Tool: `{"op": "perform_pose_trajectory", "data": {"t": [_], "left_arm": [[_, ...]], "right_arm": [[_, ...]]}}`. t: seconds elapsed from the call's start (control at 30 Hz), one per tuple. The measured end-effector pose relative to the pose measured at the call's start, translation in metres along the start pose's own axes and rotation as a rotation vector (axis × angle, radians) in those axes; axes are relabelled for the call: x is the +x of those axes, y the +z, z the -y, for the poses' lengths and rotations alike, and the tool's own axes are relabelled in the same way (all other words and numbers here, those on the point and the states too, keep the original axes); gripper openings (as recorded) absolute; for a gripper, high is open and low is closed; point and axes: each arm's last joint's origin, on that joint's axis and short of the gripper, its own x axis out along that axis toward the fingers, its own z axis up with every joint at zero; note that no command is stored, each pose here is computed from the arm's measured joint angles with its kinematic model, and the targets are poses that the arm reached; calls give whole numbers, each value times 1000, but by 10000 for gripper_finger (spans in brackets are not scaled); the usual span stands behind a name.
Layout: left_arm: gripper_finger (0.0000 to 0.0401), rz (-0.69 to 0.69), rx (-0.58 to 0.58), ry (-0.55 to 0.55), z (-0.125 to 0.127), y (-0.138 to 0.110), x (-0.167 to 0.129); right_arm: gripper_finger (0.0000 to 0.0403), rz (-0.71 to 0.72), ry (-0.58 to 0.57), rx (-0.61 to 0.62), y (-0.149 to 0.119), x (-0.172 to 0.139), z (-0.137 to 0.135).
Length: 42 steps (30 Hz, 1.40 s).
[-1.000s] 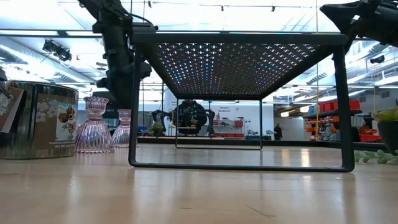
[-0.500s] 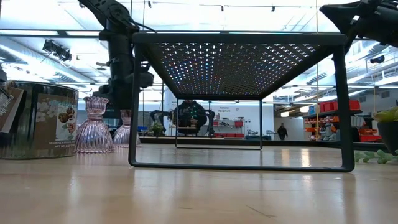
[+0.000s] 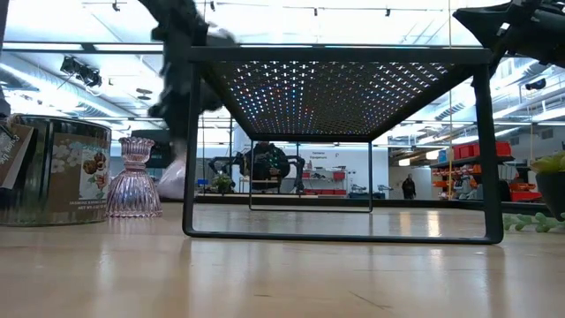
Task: Pick & Place candle stick holders
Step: Put the top pink glass candle holder on the shelf
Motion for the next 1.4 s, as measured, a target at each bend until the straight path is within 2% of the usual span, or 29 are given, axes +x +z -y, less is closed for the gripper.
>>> {"op": "perform_pose_trajectory", "data": {"t": [0.17,0.3,0.4,0.57,0.73,0.87,1.0,1.23,1.4], "left_arm": [[24,25,85,-43,15,7,-64],[24,112,132,-122,27,7,-123],[24,239,154,-203,38,5,-163],[24,379,185,-284,56,-7,-203],[24,396,213,-319,79,-5,-198],[24,330,239,-260,95,10,-172],[24,254,282,-257,107,28,-145],[24,193,316,-263,118,45,-116],[24,220,331,-264,123,55,-106]], "right_arm": [[6,8,-18,-2,0,0,1],[6,20,-41,-8,0,0,1],[6,30,-62,-10,0,0,2],[6,31,-66,-33,1,0,2],[6,48,-95,-39,1,0,3],[6,52,-105,-55,1,0,3],[6,53,-104,-54,1,0,3],[6,48,-97,-54,1,0,3],[6,37,-78,-54,1,0,2]]}}
